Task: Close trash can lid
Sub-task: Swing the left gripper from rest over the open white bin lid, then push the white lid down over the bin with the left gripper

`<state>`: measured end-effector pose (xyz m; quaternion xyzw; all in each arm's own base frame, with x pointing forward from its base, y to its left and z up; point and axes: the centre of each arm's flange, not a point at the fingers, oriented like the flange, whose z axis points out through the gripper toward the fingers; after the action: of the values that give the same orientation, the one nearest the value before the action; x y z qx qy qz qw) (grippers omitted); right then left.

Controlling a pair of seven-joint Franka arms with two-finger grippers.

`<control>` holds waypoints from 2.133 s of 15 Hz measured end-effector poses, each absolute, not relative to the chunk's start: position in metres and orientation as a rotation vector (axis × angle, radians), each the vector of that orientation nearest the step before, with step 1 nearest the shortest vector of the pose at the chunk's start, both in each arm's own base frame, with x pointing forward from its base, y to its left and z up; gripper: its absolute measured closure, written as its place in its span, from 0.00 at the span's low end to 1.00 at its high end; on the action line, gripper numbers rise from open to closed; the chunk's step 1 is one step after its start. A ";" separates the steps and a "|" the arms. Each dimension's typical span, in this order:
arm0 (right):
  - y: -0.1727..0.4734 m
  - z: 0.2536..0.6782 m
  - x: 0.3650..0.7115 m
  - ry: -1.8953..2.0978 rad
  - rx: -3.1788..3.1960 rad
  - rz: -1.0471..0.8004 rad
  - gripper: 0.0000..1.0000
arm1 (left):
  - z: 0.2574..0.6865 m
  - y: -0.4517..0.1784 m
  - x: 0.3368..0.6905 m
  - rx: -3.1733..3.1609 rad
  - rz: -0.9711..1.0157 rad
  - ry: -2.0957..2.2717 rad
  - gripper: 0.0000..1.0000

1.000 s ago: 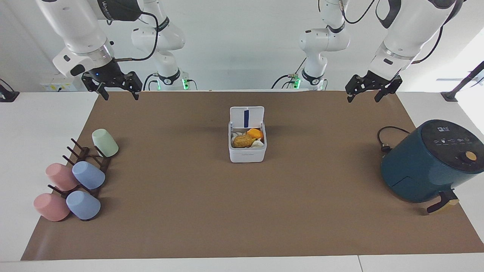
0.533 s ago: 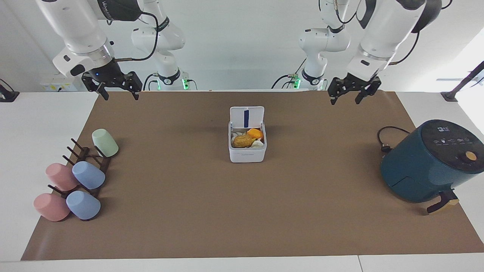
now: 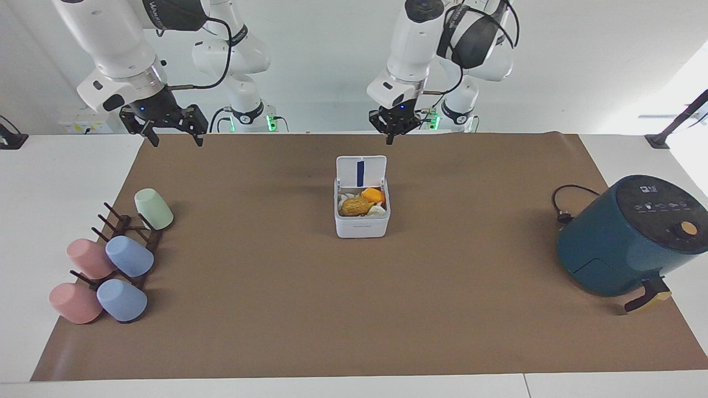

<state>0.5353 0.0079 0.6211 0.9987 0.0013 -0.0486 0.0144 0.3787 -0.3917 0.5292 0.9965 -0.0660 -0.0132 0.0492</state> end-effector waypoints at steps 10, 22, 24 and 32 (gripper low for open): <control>0.008 0.621 0.535 0.004 3.109 -0.151 0.00 | 0.501 -0.402 0.412 2.960 0.087 -0.057 0.99; 0.008 0.621 0.535 0.004 3.109 -0.151 0.00 | 0.432 -0.402 0.484 2.893 0.175 0.147 0.99; 0.008 0.621 0.535 0.004 3.109 -0.151 0.00 | 0.422 -0.403 0.488 2.893 0.174 0.154 0.99; 0.008 0.621 0.535 0.004 3.109 -0.151 0.00 | 0.413 -0.406 0.489 2.907 0.182 0.131 0.99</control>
<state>0.5353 0.0079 0.6211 0.9987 0.0013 -0.0486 0.0144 0.4891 -0.4056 0.4129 0.9907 0.0448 0.0622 0.1129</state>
